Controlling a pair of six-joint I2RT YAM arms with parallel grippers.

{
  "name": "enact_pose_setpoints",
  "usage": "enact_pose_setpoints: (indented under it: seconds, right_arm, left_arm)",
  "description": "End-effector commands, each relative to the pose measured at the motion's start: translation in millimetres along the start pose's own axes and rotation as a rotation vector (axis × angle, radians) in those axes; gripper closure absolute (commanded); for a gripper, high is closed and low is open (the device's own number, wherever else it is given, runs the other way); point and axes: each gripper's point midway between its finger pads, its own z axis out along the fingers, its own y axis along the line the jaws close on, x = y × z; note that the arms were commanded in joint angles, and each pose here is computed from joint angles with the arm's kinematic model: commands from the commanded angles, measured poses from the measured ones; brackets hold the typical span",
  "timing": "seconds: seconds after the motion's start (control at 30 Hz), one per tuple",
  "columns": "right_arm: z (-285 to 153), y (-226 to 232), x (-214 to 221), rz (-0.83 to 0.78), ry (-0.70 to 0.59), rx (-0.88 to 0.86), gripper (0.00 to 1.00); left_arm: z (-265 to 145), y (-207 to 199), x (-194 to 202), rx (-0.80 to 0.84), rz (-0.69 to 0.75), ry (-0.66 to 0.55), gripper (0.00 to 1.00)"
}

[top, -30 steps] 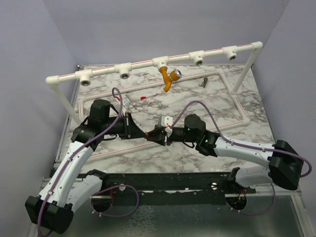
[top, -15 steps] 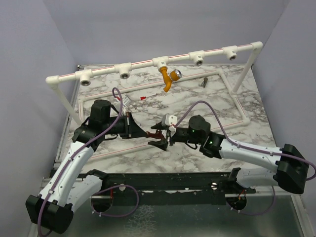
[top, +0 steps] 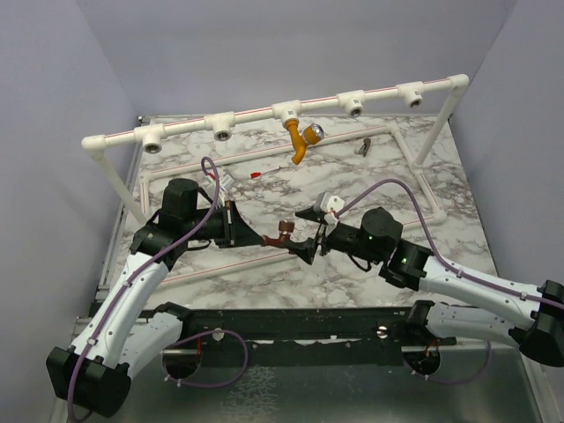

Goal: Install the water faucets

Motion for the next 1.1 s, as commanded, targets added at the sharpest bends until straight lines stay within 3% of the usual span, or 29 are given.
enact_pose_setpoints:
  seconds: [0.0,0.17,0.4,0.67,1.07]
  right_arm:
    - [-14,-15,27,0.126,0.127,0.117,0.22]
    - [-26,-20,26,0.269,0.156,0.145,0.20]
    - [-41,-27,20,0.554,0.135,0.002,0.20]
    - [-42,-9,-9,0.707,0.018,-0.201,0.20]
    - [-40,0,-29,0.816,-0.102,-0.303,0.23]
  left_arm:
    - [-1,-15,-4,0.064,0.041,-0.003,1.00]
    - [-2,-21,-6,0.091,0.057,-0.006,1.00]
    - [-5,-34,-10,0.147,0.106,-0.017,1.00]
    - [-10,-54,-18,0.224,0.164,-0.047,1.00]
    - [-21,-86,-28,0.360,0.216,-0.102,1.00]
